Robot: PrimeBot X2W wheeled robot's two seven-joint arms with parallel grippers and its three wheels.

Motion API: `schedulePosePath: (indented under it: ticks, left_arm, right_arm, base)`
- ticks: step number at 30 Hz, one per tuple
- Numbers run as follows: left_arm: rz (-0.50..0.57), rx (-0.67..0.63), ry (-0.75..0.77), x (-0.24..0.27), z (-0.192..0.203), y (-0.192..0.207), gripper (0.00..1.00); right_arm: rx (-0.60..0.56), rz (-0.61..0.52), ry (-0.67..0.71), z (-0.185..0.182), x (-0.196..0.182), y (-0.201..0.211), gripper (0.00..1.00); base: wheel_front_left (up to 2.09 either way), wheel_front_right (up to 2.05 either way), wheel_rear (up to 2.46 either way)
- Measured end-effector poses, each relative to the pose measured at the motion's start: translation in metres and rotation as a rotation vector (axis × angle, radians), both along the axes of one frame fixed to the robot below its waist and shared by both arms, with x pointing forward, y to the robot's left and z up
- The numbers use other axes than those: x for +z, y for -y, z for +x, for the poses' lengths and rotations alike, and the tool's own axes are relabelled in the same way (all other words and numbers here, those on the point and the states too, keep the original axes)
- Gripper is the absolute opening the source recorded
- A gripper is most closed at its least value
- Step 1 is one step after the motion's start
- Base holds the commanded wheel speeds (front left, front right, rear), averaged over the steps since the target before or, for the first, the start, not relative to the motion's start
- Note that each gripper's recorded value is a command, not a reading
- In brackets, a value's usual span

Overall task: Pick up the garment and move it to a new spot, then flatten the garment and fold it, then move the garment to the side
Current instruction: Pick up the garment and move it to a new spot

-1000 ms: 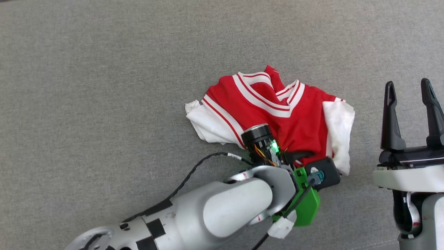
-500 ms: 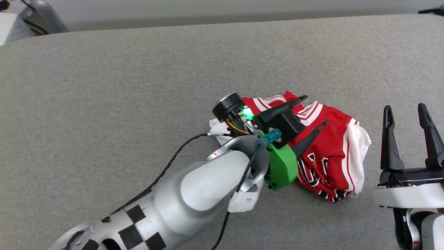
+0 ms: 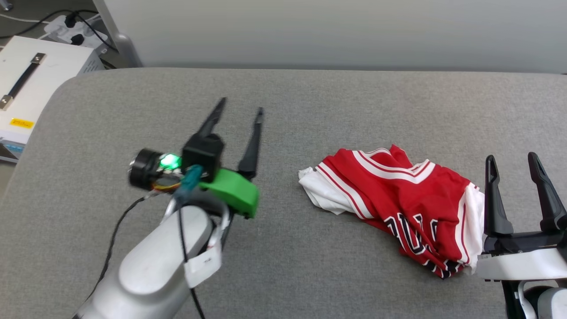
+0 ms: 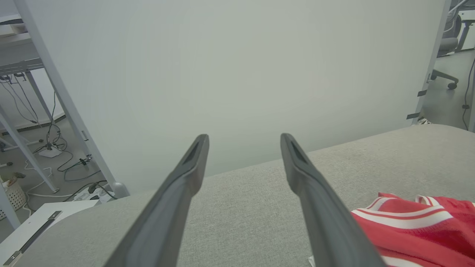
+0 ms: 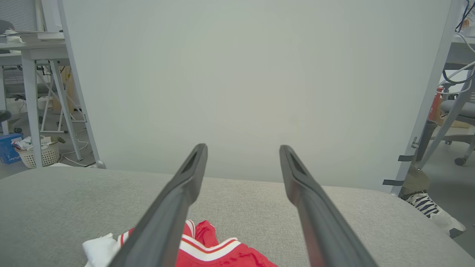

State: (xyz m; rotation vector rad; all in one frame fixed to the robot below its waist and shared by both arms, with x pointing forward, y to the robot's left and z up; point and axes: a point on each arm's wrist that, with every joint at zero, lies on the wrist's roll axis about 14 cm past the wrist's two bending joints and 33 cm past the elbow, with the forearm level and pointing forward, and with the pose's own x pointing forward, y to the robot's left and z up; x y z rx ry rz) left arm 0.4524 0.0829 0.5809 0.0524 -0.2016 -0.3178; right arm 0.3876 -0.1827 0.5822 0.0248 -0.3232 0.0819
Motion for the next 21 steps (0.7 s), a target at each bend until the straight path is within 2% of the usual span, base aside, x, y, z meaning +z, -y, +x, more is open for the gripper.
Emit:
schedulePosePath:
  ticks: [4,8,12,21]
  left_arm:
    - [-0.047,0.157,0.018,0.002,-0.015,-0.046,1.00]
    - [-0.074,0.258,0.004,-0.009,-0.034,-0.078,1.00]
    - [-0.099,0.310,-0.006,-0.017,-0.051,-0.096,1.00]
    - [-0.100,0.343,-0.069,-0.048,-0.078,-0.105,1.00]
  right_arm:
    - [0.019,0.006,0.000,-0.002,0.001,-0.006,1.00]
    - [0.028,0.028,-0.021,-0.005,-0.006,-0.008,1.00]
    - [0.031,0.056,-0.047,-0.008,-0.014,-0.009,1.00]
    - [0.029,0.085,-0.149,-0.020,-0.046,-0.008,1.00]
  base:
    - [0.00,0.00,0.00]
    - [0.00,0.00,0.00]
    - [0.00,0.00,0.00]
    - [0.00,0.00,0.00]
